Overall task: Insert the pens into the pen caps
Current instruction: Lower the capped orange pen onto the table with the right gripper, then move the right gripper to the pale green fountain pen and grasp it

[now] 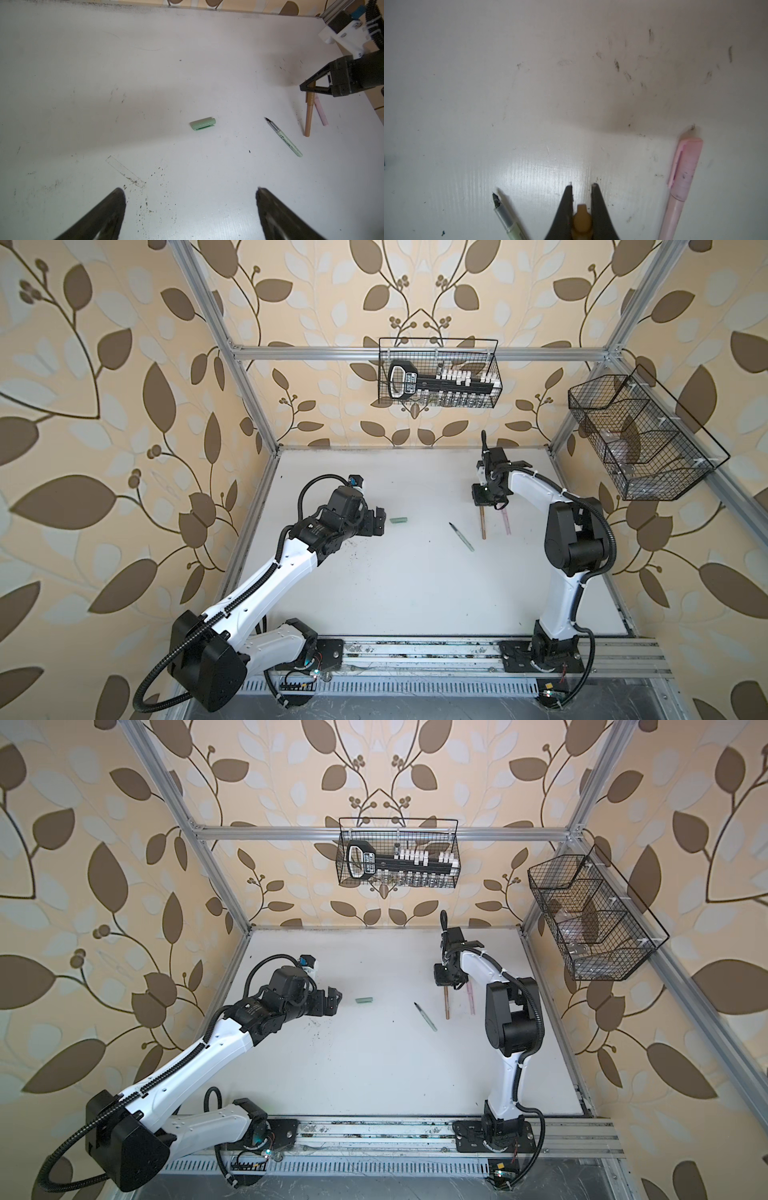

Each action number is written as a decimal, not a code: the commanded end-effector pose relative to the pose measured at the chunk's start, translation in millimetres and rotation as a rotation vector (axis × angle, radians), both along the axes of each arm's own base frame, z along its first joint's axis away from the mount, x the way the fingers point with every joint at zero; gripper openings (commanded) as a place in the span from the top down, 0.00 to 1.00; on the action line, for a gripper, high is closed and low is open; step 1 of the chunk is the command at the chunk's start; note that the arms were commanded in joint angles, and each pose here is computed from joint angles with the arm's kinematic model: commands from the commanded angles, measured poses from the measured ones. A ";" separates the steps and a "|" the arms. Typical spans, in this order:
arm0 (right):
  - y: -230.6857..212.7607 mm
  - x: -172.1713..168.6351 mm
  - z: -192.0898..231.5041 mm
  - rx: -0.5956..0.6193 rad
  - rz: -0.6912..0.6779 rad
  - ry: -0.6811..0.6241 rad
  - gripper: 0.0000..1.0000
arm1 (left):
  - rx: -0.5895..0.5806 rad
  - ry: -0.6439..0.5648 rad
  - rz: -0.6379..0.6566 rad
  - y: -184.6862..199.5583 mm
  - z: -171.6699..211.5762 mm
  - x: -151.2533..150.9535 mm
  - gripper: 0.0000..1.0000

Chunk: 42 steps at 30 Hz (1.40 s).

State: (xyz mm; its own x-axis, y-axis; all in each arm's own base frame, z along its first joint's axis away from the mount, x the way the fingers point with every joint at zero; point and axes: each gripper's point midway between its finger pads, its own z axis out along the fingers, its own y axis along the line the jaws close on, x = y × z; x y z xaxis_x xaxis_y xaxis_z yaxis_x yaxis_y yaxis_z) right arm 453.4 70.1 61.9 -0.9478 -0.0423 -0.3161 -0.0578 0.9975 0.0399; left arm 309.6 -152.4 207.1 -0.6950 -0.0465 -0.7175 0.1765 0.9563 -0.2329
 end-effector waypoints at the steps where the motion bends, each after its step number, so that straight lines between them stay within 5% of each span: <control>1: -1.0 6.4 -11.4 -0.015 0.021 0.018 1.00 | -0.005 -0.009 0.025 6.2 4.3 -5.4 0.01; 11: -13.9 13.2 -28.5 -0.085 0.004 0.054 0.70 | 0.016 -0.004 0.037 11.1 -2.4 -7.5 0.01; 15: -15.8 15.5 -29.0 -0.083 0.000 0.047 0.67 | 0.012 -0.009 0.036 11.2 -0.5 -8.0 0.01; 23: -15.1 18.4 29.5 -0.057 -0.027 -0.093 0.53 | 0.005 -0.046 0.032 13.5 12.8 -10.4 0.01; 33: 32.6 -68.3 90.0 0.062 0.075 -0.300 0.42 | -0.005 -0.075 0.000 7.9 23.0 -8.2 0.01; 42: 77.1 -125.5 37.0 0.138 0.207 -0.115 0.39 | -0.024 -0.047 -0.010 3.6 20.1 -9.8 0.01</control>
State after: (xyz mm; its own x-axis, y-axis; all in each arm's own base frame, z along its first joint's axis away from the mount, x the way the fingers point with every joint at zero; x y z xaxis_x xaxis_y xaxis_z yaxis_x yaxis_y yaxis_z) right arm 340.7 137.4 115.7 -0.8600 -0.1558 -0.4859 -0.2460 0.9609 0.1272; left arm 297.9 -145.0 210.3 -0.6844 -0.0480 -0.7276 0.1781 0.9566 -0.2307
